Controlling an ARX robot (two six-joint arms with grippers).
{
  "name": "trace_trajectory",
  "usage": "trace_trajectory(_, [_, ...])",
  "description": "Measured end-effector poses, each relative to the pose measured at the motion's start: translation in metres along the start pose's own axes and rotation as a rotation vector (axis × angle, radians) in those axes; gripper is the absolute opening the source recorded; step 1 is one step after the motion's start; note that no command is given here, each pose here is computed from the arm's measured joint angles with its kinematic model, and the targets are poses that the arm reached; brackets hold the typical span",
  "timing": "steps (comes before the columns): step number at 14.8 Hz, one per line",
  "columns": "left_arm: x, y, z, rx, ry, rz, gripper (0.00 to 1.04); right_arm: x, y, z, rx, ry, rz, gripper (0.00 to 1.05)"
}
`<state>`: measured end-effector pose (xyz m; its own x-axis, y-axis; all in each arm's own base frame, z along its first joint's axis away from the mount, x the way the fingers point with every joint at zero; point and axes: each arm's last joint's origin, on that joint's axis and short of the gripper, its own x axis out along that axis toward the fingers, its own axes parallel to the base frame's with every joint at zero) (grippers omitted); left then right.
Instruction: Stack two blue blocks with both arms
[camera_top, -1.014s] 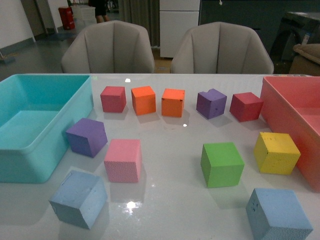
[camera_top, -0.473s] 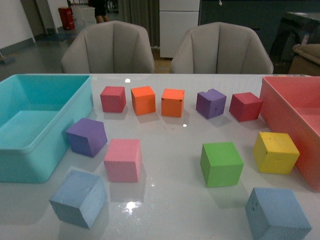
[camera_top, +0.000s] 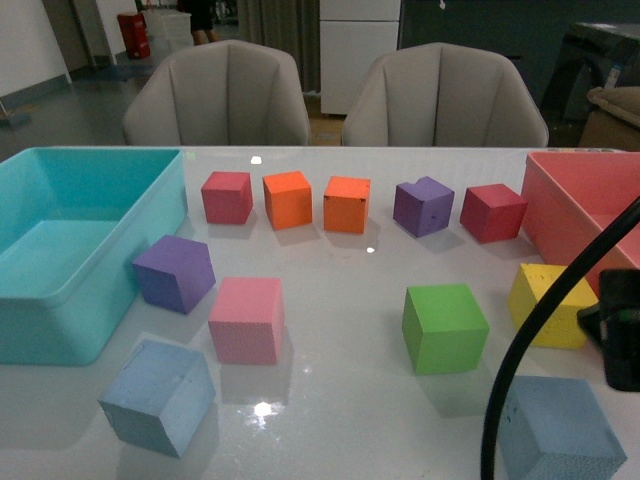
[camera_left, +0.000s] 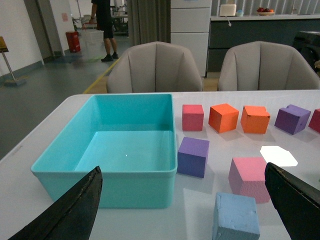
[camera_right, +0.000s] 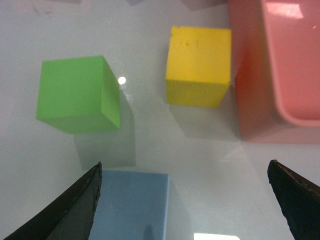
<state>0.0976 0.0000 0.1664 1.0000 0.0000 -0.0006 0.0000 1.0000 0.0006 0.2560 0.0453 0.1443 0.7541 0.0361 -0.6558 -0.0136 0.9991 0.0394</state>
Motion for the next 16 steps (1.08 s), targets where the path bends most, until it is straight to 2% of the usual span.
trace_trajectory(3, [0.0,0.0,0.0,0.0,0.0,0.0,0.98,0.013,0.016,-0.013,0.014,0.067,0.038,0.98])
trace_trajectory(9, [0.0,0.0,0.0,0.0,0.0,0.0,0.98,0.041,0.033,-0.026,0.071,0.16,0.074,0.98])
trace_trajectory(16, [0.0,0.0,0.0,0.0,0.0,0.0,0.98,0.069,0.033,-0.056,0.074,0.257,0.048,0.98])
